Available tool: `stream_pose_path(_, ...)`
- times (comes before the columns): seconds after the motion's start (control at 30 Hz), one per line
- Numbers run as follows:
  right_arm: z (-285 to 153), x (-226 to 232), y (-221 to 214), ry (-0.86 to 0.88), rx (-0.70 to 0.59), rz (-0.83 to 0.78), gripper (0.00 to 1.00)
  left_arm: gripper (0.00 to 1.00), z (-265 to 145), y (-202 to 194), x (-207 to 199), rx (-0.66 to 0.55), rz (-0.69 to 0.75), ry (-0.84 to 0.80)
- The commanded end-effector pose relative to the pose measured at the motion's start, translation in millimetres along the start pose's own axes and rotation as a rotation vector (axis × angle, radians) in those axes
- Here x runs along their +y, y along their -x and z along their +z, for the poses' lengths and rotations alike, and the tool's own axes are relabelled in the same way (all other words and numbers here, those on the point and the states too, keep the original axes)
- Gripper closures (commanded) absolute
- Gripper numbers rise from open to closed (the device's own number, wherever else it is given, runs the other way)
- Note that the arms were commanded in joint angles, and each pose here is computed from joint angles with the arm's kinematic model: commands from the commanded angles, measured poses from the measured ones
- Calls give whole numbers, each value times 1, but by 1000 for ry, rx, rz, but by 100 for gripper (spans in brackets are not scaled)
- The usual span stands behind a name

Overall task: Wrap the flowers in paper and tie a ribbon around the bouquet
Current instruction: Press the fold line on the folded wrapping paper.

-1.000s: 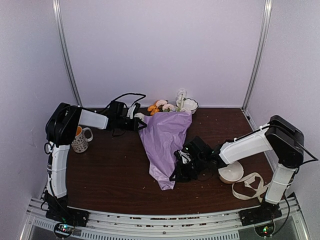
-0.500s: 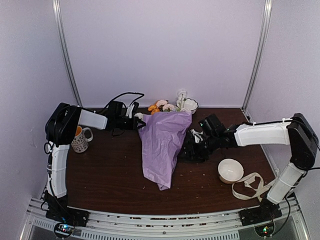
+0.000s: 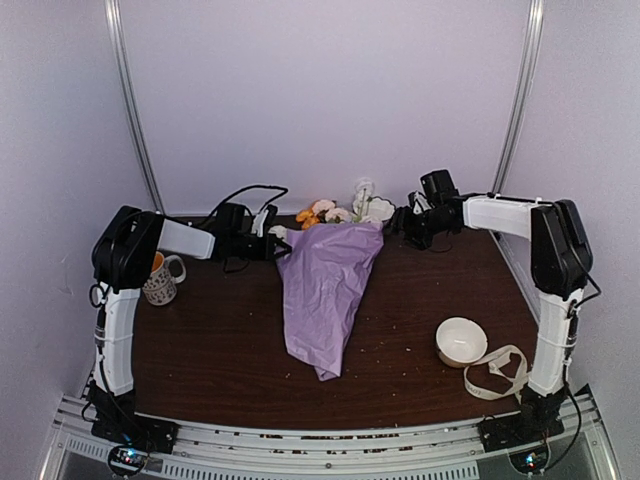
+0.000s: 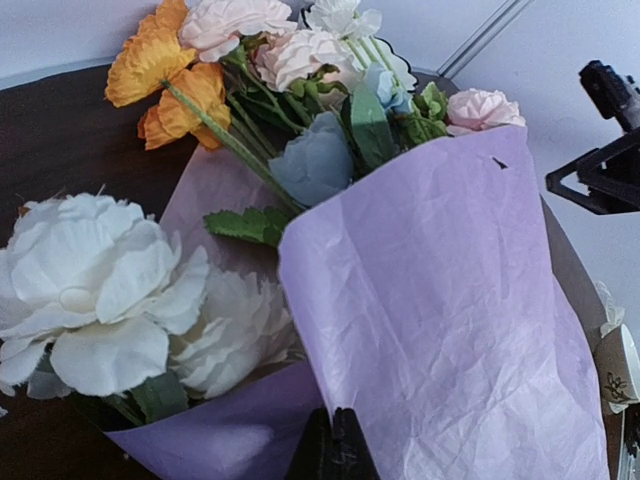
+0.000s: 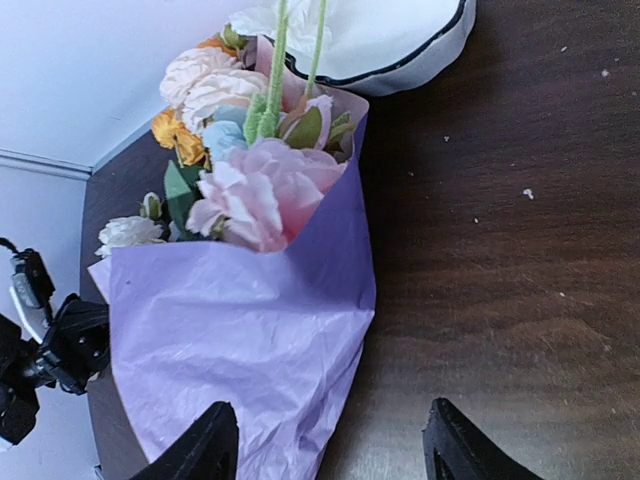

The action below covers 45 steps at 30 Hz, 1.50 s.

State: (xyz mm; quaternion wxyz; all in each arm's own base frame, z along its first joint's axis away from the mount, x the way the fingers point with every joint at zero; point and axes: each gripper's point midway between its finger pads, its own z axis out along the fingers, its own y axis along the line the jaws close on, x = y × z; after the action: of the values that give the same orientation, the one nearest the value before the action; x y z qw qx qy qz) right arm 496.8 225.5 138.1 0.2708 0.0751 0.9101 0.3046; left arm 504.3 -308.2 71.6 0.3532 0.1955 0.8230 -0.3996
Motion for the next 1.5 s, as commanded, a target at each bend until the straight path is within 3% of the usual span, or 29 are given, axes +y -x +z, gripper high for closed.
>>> stream_pose_path(0.0,32,11,8,77,23,-24,35,100,1,10,7,-28,-1,-9)
stream_pose_path(0.17,56,6,21,100,-7,-3,35,100,3,10,8,-23,-6,-15)
stream_pose_path(0.27,66,0,32,127,-29,47,40,100,5,10,8,-13,-12,-16)
stream_pose_path(0.5,64,2,47,192,-74,66,86,100,5,11,11,-5,-22,2)
stream_pose_path(0.63,65,6,53,226,-85,74,100,100,5,9,13,4,-30,16)
stream_pose_path(0.93,71,-13,54,214,-110,146,99,100,7,11,18,12,-40,37)
stream_pose_path(1.0,73,-16,51,215,-109,153,87,100,8,12,17,8,-37,31)
stream_pose_path(1.13,71,-33,60,156,-144,184,80,100,8,11,16,9,-36,24)
stream_pose_path(1.2,71,-31,70,170,-154,192,72,100,9,11,15,10,-35,17)
stream_pose_path(1.47,74,-17,65,222,-109,158,56,100,10,11,15,9,-36,7)
